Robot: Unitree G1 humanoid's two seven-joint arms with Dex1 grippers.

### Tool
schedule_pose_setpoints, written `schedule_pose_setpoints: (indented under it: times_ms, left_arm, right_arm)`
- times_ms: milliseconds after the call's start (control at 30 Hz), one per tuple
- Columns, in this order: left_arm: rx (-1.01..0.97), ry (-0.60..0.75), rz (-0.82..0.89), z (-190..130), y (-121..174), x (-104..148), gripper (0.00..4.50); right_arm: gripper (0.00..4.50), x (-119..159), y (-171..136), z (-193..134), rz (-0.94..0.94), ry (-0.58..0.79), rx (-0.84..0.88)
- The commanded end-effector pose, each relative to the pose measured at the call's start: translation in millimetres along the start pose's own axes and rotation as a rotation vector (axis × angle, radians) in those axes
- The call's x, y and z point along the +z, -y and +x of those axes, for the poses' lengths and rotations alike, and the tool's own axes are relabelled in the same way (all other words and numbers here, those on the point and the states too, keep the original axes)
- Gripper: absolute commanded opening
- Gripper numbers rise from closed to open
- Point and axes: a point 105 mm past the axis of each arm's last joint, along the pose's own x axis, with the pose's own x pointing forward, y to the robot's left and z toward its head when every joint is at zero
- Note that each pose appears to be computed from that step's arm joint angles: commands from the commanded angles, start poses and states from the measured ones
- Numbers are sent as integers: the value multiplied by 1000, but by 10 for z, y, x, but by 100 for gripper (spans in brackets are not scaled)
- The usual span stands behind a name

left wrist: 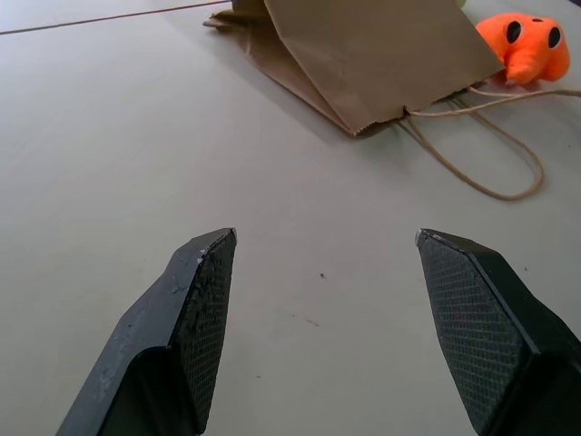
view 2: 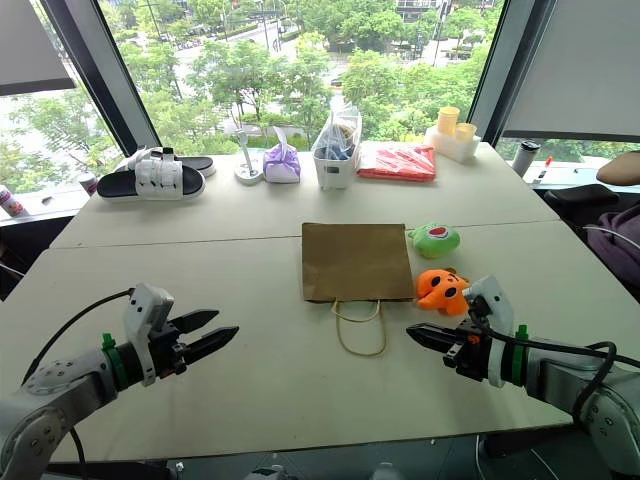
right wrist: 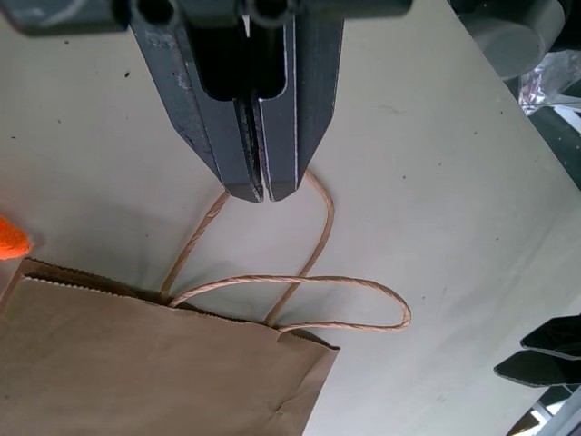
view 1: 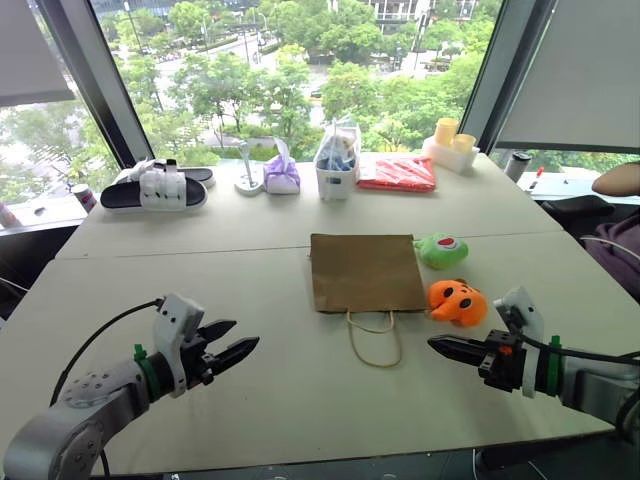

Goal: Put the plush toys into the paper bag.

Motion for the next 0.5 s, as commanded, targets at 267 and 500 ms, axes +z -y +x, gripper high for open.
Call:
schedule_pose_setpoints:
  times_ms: [267, 500]
  left_arm:
    - [-72, -57, 202, -63, -23, 92, 322]
    - [-415, -51, 495, 383, 220, 415, 322]
  right_arm:
    - [0, 60, -79, 25, -7, 33, 33]
    - [0, 121, 20, -17, 44, 65, 20]
